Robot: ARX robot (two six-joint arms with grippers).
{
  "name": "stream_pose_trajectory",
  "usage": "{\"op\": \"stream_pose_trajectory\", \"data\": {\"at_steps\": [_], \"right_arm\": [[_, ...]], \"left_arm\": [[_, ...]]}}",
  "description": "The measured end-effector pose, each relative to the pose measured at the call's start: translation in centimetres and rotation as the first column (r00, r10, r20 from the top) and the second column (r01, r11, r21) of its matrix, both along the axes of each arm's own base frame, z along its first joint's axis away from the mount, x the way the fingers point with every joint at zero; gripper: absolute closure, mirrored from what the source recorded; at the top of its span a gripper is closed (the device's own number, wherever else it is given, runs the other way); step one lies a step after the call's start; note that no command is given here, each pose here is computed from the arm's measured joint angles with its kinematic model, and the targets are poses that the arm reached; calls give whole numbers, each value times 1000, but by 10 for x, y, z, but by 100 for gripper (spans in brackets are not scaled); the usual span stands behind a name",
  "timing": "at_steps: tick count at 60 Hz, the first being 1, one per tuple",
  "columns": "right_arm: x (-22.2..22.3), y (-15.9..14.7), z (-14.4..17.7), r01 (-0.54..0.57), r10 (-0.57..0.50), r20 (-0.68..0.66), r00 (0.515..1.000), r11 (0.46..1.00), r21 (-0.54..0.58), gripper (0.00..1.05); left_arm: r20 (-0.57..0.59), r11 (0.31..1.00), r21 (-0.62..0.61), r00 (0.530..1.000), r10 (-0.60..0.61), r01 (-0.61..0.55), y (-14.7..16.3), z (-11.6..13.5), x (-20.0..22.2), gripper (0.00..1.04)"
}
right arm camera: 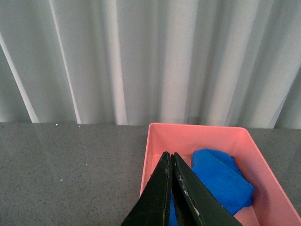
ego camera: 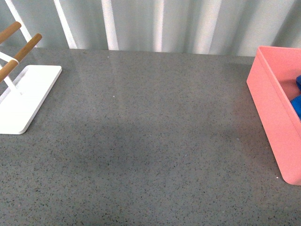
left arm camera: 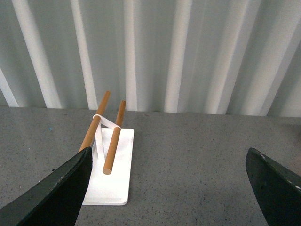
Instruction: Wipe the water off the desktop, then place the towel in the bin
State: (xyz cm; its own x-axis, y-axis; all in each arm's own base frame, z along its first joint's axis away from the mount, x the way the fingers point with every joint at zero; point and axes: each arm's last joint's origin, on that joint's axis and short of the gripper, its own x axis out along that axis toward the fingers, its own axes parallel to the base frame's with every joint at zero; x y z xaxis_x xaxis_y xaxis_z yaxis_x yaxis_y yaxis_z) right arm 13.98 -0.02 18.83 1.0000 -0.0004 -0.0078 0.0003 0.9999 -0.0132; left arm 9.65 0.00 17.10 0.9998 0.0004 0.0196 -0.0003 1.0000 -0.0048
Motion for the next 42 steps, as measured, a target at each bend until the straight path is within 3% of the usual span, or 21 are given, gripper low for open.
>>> {"op": "stream_pose_trajectory", "data": {"at_steps": [42], "right_arm": [[-24,0,-14,0,0,34,999,1000,2,101]], "left_arm": [[0,1000,0,1000,0,0,0,0,0,7]]}}
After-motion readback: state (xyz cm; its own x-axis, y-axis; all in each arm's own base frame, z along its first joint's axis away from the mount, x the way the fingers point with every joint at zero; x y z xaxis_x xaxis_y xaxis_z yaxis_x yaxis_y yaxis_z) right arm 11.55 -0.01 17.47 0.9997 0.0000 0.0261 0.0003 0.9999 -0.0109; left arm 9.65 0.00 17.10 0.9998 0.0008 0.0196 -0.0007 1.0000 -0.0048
